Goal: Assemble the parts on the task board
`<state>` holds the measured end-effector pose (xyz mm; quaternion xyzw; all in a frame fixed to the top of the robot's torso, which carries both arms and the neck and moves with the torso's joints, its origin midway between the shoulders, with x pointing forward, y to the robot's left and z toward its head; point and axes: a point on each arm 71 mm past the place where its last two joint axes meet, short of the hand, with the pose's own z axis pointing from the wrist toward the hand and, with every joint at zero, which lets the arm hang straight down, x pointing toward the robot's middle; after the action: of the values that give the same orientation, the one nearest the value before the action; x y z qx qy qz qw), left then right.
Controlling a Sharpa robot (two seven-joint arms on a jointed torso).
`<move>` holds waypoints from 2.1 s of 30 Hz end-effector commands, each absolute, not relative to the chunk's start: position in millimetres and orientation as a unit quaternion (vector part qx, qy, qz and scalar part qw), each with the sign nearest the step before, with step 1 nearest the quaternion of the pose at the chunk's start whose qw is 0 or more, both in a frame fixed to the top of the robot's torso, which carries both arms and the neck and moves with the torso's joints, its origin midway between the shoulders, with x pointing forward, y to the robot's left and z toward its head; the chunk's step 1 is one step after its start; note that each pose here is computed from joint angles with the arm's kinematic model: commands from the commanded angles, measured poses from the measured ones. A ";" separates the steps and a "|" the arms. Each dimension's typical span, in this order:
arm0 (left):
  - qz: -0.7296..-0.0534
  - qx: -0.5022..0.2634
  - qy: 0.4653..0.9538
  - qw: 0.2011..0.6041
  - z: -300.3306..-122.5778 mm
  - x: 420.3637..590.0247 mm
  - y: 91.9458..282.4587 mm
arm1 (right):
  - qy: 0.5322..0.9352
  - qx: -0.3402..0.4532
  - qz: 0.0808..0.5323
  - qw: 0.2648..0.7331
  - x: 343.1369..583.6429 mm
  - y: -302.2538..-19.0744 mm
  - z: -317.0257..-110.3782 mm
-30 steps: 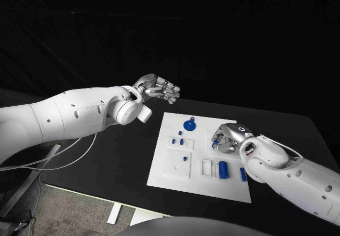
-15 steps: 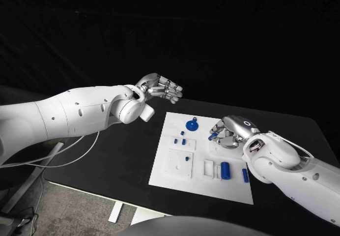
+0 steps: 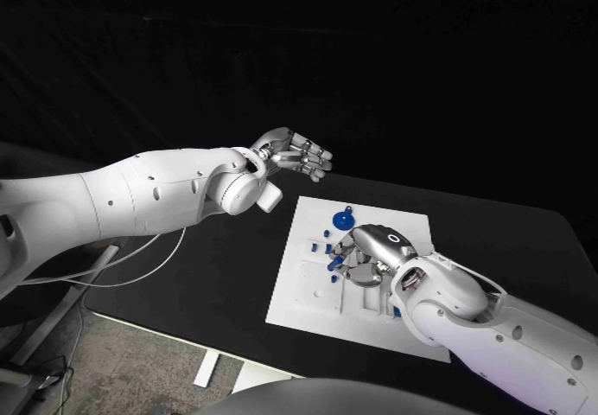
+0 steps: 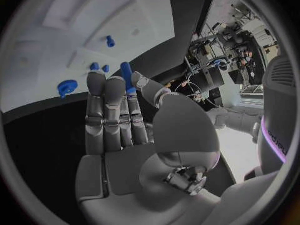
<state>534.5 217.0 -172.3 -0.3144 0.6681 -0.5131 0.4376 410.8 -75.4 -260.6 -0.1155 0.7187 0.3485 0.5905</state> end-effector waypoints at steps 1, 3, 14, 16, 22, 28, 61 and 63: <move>-0.521 -0.312 0.668 0.430 -171.3 534.6 212.7 | 0.711 -0.142 0.358 0.588 404.3 -65.7 -263.9; -0.522 -0.311 0.668 0.429 -171.3 534.7 211.2 | 0.712 -0.149 0.362 0.584 400.0 -59.8 -267.9; -0.525 -0.308 0.670 0.424 -171.7 535.0 205.4 | 0.715 -0.175 0.365 0.570 385.7 -41.5 -285.7; -0.526 -0.308 0.670 0.424 -171.7 534.9 205.0 | 0.716 -0.179 0.362 0.569 384.9 -40.8 -289.0; -0.526 -0.308 0.671 0.423 -171.8 534.7 204.8 | 0.720 -0.187 0.352 0.568 384.3 -40.4 -296.1; -0.525 -0.308 0.671 0.423 -171.8 534.6 205.0 | 0.719 -0.195 0.341 0.573 384.8 -41.5 -299.6; -0.523 -0.309 0.673 0.421 -172.5 534.1 206.7 | 0.732 -0.216 0.310 0.567 385.4 -45.6 -313.4; -0.523 -0.309 0.674 0.421 -172.5 534.2 206.7 | 0.732 -0.217 0.310 0.566 385.1 -45.6 -314.0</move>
<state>534.7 208.6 -173.4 -0.3104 0.6735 -0.5176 0.4268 385.7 -44.9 -310.8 -0.2056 0.7263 0.3208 0.5721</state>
